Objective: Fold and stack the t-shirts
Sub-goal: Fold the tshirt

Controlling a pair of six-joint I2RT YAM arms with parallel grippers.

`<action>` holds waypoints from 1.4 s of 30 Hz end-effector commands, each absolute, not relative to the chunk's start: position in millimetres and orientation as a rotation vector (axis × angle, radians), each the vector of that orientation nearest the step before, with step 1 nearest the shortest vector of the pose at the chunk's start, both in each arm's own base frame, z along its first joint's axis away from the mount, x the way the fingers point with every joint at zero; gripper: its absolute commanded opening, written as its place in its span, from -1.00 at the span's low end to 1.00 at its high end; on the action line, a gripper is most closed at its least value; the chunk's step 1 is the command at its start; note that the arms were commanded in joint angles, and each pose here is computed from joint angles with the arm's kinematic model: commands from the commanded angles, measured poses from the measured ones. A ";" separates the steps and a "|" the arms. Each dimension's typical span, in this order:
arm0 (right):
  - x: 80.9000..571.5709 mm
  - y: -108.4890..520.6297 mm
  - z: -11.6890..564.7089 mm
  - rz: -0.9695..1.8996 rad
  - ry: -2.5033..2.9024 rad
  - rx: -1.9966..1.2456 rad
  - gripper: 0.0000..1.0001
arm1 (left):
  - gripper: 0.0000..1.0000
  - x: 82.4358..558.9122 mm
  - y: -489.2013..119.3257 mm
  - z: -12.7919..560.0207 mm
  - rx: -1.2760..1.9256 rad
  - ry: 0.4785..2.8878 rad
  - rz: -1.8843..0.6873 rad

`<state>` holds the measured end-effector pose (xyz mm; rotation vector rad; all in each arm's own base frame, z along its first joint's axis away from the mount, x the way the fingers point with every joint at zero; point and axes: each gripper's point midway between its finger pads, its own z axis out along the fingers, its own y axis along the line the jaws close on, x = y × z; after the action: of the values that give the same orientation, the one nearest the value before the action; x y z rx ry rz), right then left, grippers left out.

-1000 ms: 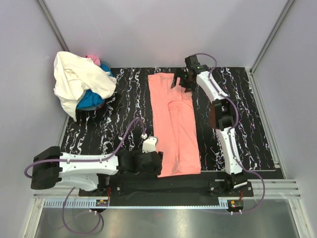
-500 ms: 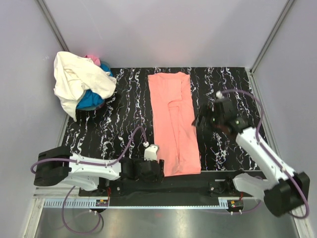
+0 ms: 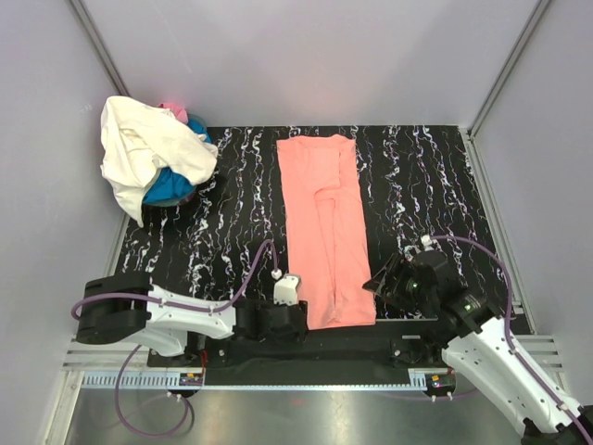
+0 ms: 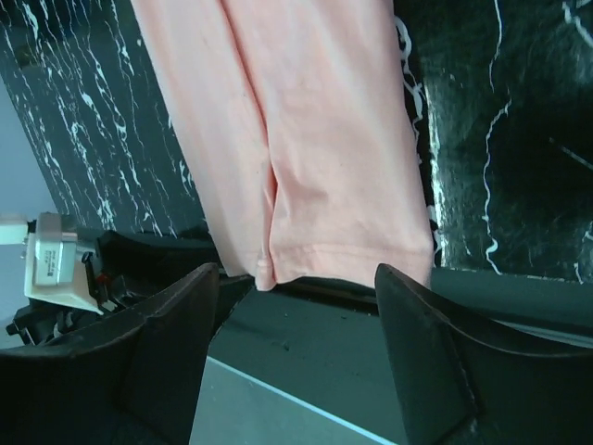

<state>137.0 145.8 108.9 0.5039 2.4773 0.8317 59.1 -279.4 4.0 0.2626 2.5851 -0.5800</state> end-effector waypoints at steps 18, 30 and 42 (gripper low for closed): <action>118.3 137.2 44.3 0.511 2.672 0.538 0.52 | 0.66 75.0 -268.1 36.5 0.120 2.435 -0.695; 117.1 155.8 26.9 0.515 2.743 0.493 0.01 | 0.66 81.1 -269.6 29.9 0.104 2.417 -0.660; 112.9 154.9 20.8 0.511 2.752 0.475 -0.63 | 0.62 84.5 -271.6 23.3 0.085 2.396 -0.695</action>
<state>106.4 149.8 18.0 0.4814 2.7867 0.4893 67.9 -267.3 16.9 0.1439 2.4823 -0.6845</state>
